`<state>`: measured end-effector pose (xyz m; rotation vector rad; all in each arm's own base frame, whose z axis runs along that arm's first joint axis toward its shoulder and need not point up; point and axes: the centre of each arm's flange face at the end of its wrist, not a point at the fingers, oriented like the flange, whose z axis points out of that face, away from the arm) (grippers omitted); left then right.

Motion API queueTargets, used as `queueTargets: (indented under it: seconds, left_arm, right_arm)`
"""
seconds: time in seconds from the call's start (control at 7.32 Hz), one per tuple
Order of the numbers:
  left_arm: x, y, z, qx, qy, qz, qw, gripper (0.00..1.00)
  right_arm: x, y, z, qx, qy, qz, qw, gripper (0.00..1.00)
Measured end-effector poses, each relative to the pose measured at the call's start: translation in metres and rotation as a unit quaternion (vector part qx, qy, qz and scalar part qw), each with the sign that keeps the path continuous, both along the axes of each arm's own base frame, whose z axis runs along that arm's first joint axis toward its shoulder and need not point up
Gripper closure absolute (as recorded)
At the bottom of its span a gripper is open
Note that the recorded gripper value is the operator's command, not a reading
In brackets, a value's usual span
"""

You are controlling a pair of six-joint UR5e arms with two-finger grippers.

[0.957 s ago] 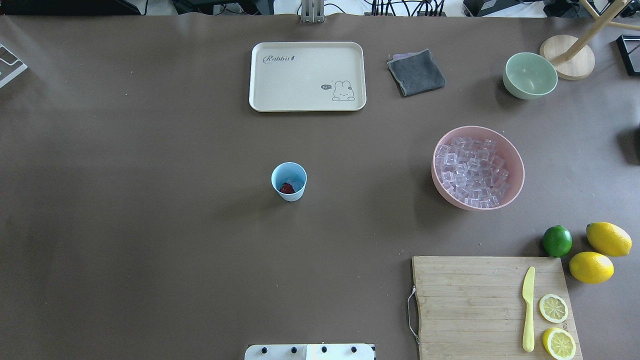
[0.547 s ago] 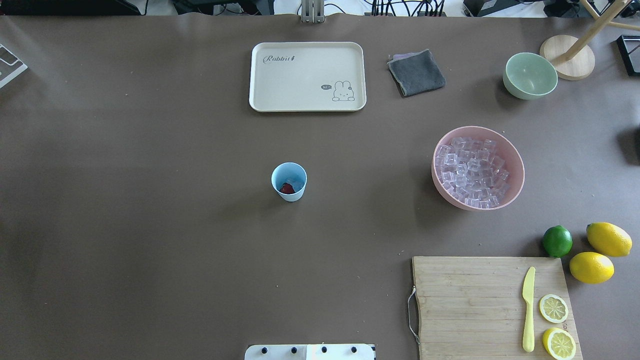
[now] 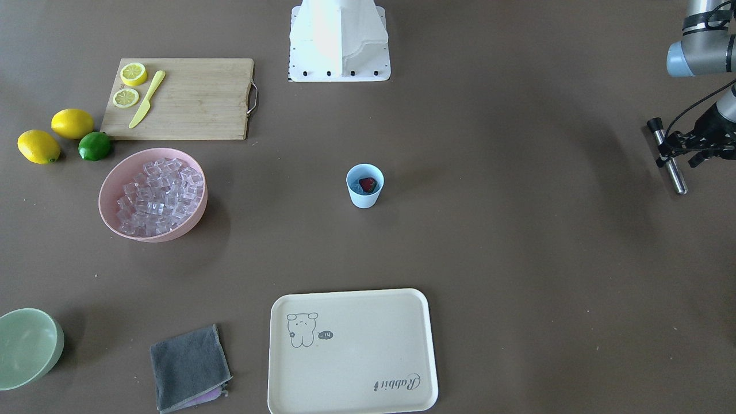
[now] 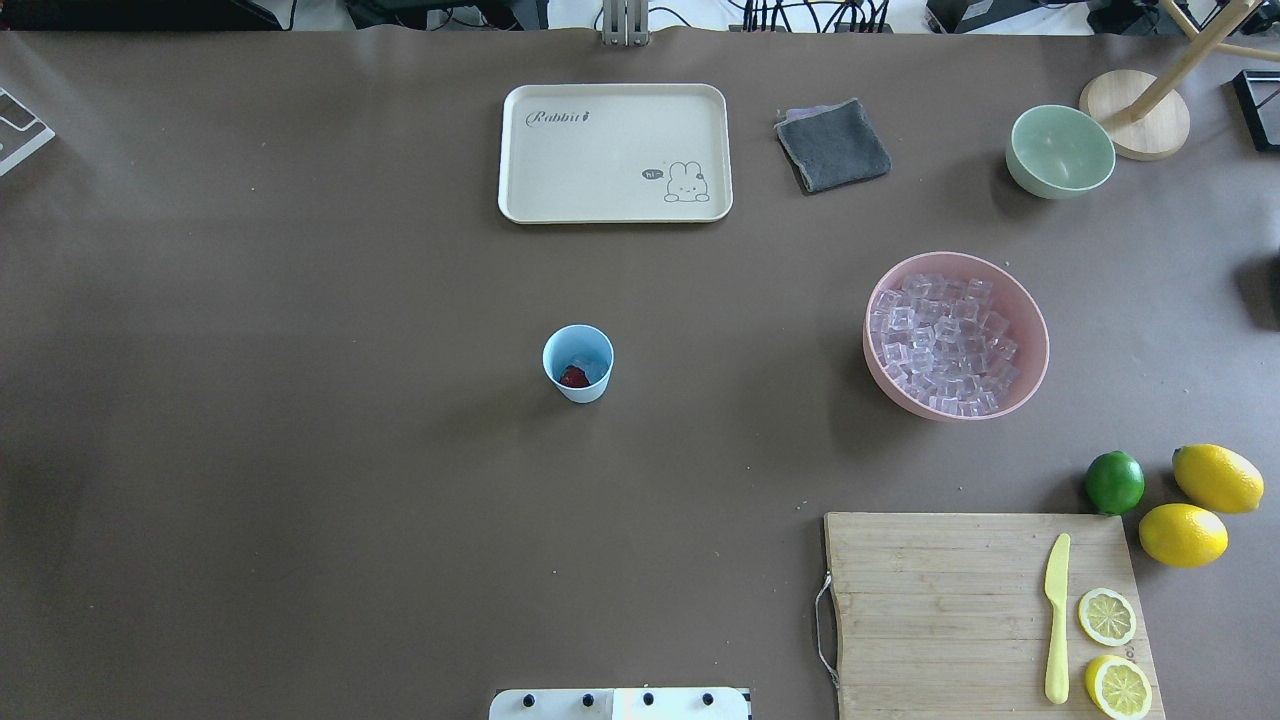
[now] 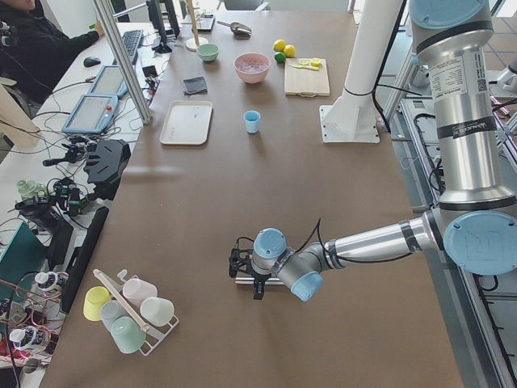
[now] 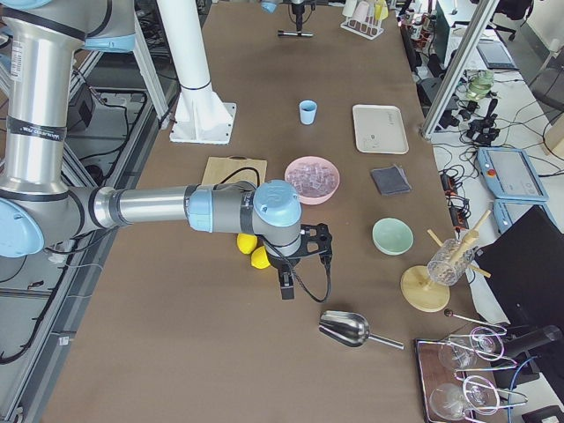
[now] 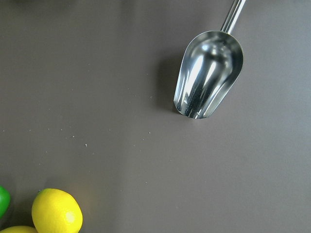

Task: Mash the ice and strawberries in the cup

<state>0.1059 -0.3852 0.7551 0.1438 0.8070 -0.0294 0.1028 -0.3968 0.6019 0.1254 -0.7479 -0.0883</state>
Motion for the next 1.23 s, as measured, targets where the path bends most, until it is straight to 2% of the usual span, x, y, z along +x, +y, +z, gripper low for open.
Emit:
queueTargets:
  seconds: [0.27, 0.55, 0.82, 0.96, 1.23]
  left_arm:
    - [0.004, 0.000, 0.000, 0.004, -0.001, 0.007, 1.0000, 0.69]
    - [0.009, -0.001, -0.003, 0.013, 0.000, 0.014, 0.9998, 0.70]
    - [0.014, -0.011, -0.025, 0.048, 0.007, 0.027, 0.9985, 0.70]
    - [0.024, -0.032, -0.060, 0.083, 0.021, 0.029, 0.9959, 0.70]
    - [0.059, -0.110, -0.156, 0.174, 0.044, 0.008, 0.9837, 0.70]
  right_arm:
    - [0.001, 0.000, -0.001, 0.001, 0.000, 0.002, 1.0000, 0.01]
    - [0.002, 0.000, -0.001, 0.001, 0.001, 0.002, 1.0000, 0.01]
    - [0.002, 0.000, -0.001, 0.001, 0.000, 0.003, 1.0000, 0.01]
    - [0.003, 0.000, -0.001, 0.002, 0.000, 0.003, 1.0000, 0.01]
    - [0.003, 0.000, -0.003, 0.003, 0.000, 0.004, 1.0000, 0.01]
